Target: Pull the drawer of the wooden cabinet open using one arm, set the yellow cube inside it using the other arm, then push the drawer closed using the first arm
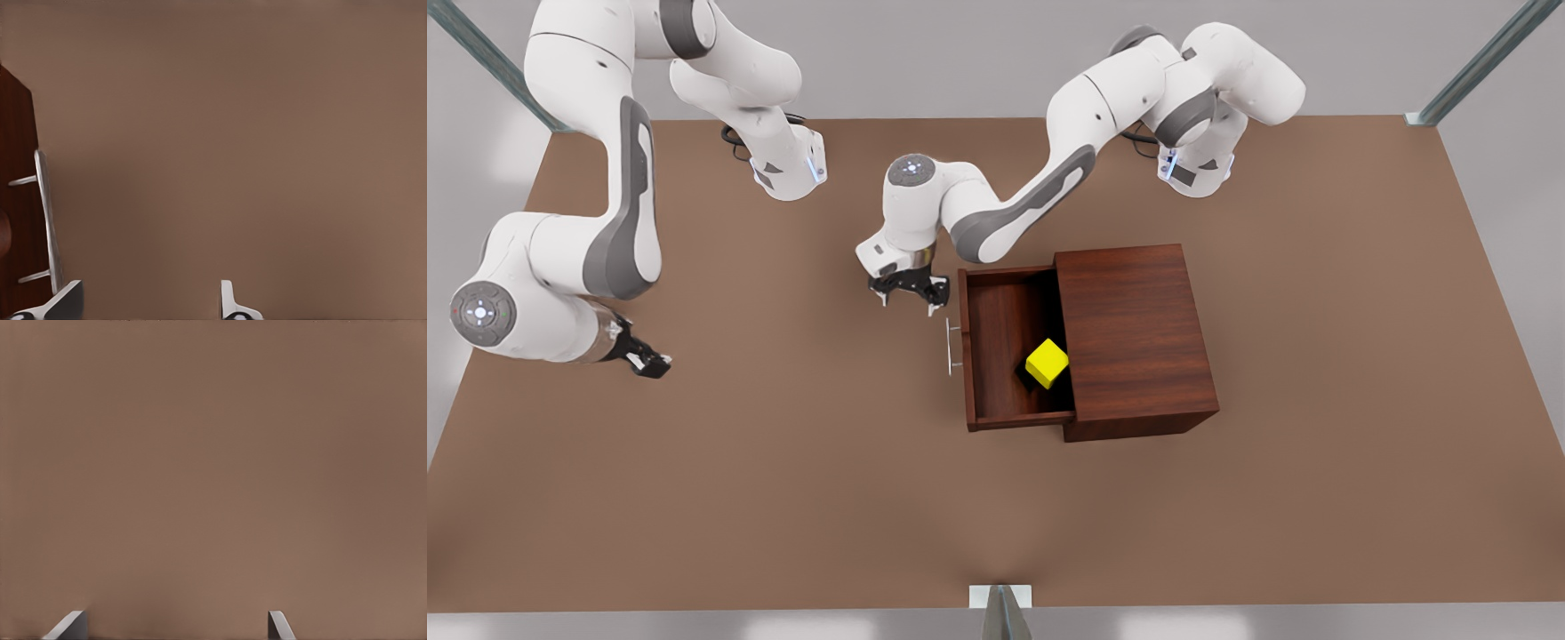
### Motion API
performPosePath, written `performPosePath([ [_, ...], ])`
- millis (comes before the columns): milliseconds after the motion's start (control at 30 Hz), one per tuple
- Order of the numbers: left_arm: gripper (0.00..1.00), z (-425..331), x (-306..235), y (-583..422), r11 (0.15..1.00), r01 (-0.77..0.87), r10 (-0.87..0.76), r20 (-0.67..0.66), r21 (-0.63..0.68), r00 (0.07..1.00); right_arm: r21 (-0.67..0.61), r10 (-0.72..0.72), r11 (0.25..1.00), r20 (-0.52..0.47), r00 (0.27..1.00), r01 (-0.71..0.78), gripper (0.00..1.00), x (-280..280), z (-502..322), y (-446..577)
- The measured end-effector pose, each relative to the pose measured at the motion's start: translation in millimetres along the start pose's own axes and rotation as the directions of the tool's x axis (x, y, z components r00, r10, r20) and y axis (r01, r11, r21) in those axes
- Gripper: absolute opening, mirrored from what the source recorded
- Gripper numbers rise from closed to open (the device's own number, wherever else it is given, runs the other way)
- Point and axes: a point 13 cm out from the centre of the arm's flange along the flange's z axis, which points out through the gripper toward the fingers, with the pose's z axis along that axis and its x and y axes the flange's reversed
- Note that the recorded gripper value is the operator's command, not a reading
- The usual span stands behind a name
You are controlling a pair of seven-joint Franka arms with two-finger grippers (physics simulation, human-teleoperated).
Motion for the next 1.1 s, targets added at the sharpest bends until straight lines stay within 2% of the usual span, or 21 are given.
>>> performPosePath([
  [200, 1.00, 24.0, -39.4, 8.3, 0.982, 0.181, -0.185, 0.101, 0.053, 0.977, -0.007, -0.164, 0.986, -0.005, 0.986, 0.164, 1.00, -0.9, 1.9, 4.8],
  [433, 1.00, 47.6, -45.3, 23.7, 0.954, 0.296, -0.300, 0.118, 0.044, 0.947, -0.007, -0.295, 0.955, -0.010, 0.955, 0.295, 1.00, -0.4, 5.3, 7.5],
  [1100, 1.00, 58.5, -11.5, 80.8, 0.907, 0.343, -0.322, 0.121, -0.244, 0.939, -0.008, -0.467, 0.884, -0.010, 0.884, 0.467, 1.00, 0.0, 6.6, 8.7],
])
